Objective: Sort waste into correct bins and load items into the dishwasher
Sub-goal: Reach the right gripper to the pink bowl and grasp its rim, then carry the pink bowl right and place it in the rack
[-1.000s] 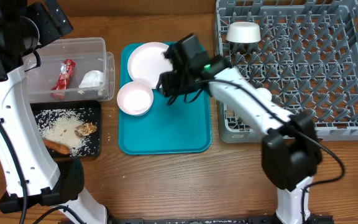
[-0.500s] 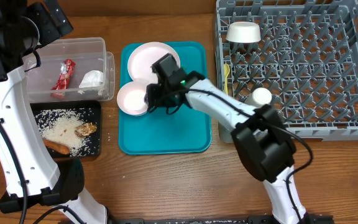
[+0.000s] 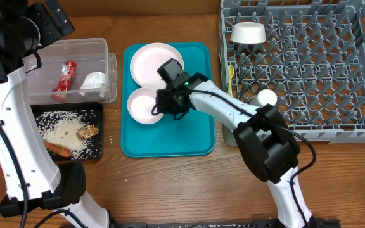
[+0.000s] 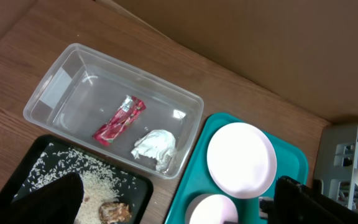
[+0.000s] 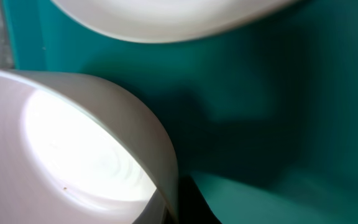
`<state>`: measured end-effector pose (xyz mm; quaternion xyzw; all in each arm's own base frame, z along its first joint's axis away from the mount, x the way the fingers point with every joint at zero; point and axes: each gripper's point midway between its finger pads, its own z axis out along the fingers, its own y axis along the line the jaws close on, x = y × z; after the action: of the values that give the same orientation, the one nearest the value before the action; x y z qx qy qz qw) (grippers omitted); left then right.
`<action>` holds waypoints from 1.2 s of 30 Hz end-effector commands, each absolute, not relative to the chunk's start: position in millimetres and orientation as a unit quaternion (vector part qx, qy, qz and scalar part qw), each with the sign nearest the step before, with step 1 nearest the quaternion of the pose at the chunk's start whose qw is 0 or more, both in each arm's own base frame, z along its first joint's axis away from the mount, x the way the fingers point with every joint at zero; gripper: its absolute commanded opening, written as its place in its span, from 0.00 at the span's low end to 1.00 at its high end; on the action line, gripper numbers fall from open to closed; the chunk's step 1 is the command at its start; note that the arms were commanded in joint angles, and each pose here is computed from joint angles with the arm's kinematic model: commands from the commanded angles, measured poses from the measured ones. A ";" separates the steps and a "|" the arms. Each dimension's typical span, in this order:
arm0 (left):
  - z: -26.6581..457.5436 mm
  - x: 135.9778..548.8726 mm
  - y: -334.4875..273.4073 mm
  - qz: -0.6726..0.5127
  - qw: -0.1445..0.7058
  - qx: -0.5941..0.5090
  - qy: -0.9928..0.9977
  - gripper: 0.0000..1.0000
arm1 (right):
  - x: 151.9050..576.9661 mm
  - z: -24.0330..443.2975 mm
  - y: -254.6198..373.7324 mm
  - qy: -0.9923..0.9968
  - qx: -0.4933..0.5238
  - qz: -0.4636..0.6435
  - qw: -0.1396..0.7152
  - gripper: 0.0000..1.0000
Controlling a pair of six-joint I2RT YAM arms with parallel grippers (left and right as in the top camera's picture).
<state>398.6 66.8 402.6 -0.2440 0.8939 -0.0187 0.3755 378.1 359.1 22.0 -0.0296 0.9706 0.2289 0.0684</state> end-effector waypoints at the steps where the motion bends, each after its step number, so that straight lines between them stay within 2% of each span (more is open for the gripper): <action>1: 401.5 400.9 68.5 -0.016 0.375 -0.252 0.892 1.00 | 400.8 83.2 334.6 0.964 -0.033 0.222 0.140 0.04; 7: 401.4 400.8 68.5 -0.016 0.375 -0.252 0.892 1.00 | 430.9 176.4 232.0 0.955 0.003 0.077 0.287 0.04; 12: 401.4 400.8 68.5 -0.016 0.375 -0.252 0.892 1.00 | 447.2 255.6 117.0 0.886 0.119 -0.136 0.427 0.04; 16: 401.4 400.8 68.5 -0.016 0.375 -0.252 0.892 1.00 | 442.4 291.3 47.5 0.804 0.173 -0.326 0.467 0.04; 22: 401.4 400.8 68.5 -0.016 0.375 -0.252 0.892 1.00 | 446.6 283.9 2.4 0.777 0.120 -0.475 0.396 0.04; 36: 401.4 400.8 68.5 -0.016 0.375 -0.252 0.892 1.00 | 470.5 219.2 -30.3 0.789 0.107 -0.512 0.322 0.04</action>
<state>398.6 66.7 402.4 -0.2439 0.8941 -0.0187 0.3751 466.8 -29.7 231.2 0.1187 0.7924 -0.4950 0.3362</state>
